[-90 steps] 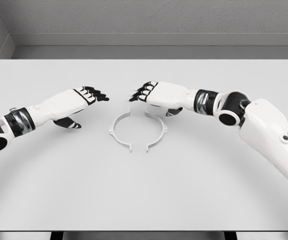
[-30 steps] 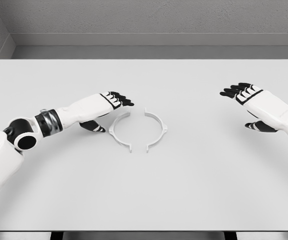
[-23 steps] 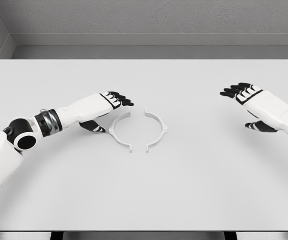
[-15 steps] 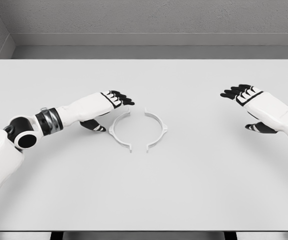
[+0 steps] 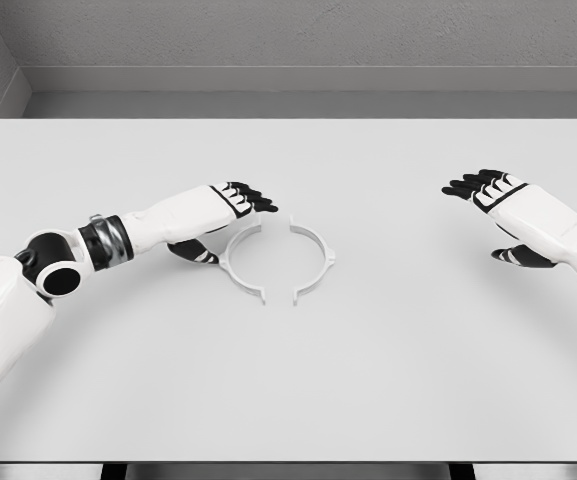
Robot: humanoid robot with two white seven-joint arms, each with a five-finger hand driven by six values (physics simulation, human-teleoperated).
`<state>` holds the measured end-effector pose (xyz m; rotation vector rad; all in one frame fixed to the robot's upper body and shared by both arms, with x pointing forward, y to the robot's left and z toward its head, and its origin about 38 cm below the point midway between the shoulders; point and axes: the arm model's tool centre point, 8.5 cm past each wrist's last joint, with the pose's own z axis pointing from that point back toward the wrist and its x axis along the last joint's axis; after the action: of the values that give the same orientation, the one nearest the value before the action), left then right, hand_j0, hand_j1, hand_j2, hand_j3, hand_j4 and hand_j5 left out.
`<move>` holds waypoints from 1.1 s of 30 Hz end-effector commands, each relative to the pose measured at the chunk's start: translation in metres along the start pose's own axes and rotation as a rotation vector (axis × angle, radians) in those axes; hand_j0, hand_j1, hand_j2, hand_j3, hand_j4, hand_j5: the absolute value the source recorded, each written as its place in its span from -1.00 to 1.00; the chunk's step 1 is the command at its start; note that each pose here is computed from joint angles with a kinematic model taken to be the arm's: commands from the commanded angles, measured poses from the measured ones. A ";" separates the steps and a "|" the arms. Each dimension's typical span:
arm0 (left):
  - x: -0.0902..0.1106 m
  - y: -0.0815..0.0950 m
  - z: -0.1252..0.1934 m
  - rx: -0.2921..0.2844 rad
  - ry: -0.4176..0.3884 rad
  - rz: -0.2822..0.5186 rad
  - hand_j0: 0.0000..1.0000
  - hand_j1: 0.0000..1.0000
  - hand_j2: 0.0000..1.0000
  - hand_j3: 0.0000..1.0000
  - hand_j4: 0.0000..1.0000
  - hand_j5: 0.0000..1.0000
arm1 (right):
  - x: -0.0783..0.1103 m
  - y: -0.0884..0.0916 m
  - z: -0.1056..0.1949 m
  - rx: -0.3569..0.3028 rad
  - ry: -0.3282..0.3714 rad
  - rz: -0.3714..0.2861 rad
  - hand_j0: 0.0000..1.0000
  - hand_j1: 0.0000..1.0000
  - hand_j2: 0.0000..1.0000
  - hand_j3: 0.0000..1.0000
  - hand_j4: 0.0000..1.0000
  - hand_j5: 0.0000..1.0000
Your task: Assemble PVC drainage pipe clamps
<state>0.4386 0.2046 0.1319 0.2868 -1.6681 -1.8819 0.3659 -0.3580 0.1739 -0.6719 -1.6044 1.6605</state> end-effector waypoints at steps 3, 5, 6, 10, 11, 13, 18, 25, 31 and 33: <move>0.002 0.001 -0.002 0.008 -0.005 0.006 1.00 1.00 1.00 1.00 1.00 1.00 | 0.000 -0.001 0.000 -0.006 -0.001 -0.005 1.00 1.00 1.00 1.00 1.00 1.00; 0.005 0.000 -0.006 0.012 -0.013 0.010 1.00 1.00 1.00 1.00 1.00 1.00 | 0.001 -0.001 0.000 -0.006 -0.002 -0.004 1.00 1.00 1.00 1.00 1.00 1.00; 0.005 0.000 -0.007 0.012 -0.014 0.010 1.00 1.00 1.00 1.00 1.00 1.00 | 0.001 -0.001 0.000 -0.006 -0.002 -0.004 1.00 1.00 1.00 1.00 1.00 1.00; 0.007 0.001 -0.010 0.016 -0.020 0.011 1.00 1.00 1.00 1.00 1.00 1.00 | 0.001 -0.002 0.000 -0.009 -0.002 -0.003 1.00 1.00 1.00 1.00 1.00 1.00; 0.009 0.001 -0.012 0.019 -0.024 0.013 1.00 1.00 1.00 1.00 1.00 1.00 | 0.001 -0.002 0.000 -0.008 -0.002 -0.003 1.00 1.00 1.00 1.00 1.00 1.00; 0.010 0.001 -0.014 0.021 -0.028 0.014 1.00 1.00 1.00 1.00 1.00 1.00 | 0.001 -0.002 -0.001 -0.008 -0.003 -0.004 1.00 1.00 1.00 1.00 1.00 1.00; 0.011 0.001 -0.015 0.021 -0.031 0.015 1.00 1.00 1.00 1.00 1.00 1.00 | 0.001 -0.002 -0.001 -0.008 -0.003 -0.002 1.00 1.00 1.00 1.00 1.00 1.00; 0.013 0.000 -0.018 0.013 -0.035 0.016 1.00 1.00 1.00 1.00 1.00 1.00 | 0.002 -0.002 -0.001 -0.009 -0.005 -0.002 1.00 1.00 1.00 1.00 1.00 1.00; 0.015 0.000 -0.020 0.010 -0.041 0.019 1.00 1.00 1.00 1.00 1.00 1.00 | 0.002 -0.002 -0.001 -0.009 -0.005 -0.002 1.00 1.00 1.00 1.00 1.00 1.00; 0.017 0.000 -0.022 0.012 -0.045 0.021 1.00 1.00 1.00 1.00 1.00 1.00 | 0.002 -0.002 -0.001 -0.009 -0.005 -0.002 1.00 1.00 1.00 1.00 1.00 1.00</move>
<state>0.4373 0.1786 0.1308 0.2400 -1.7008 -1.8844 0.3655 -0.3561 0.1755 -0.6733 -1.6121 1.6626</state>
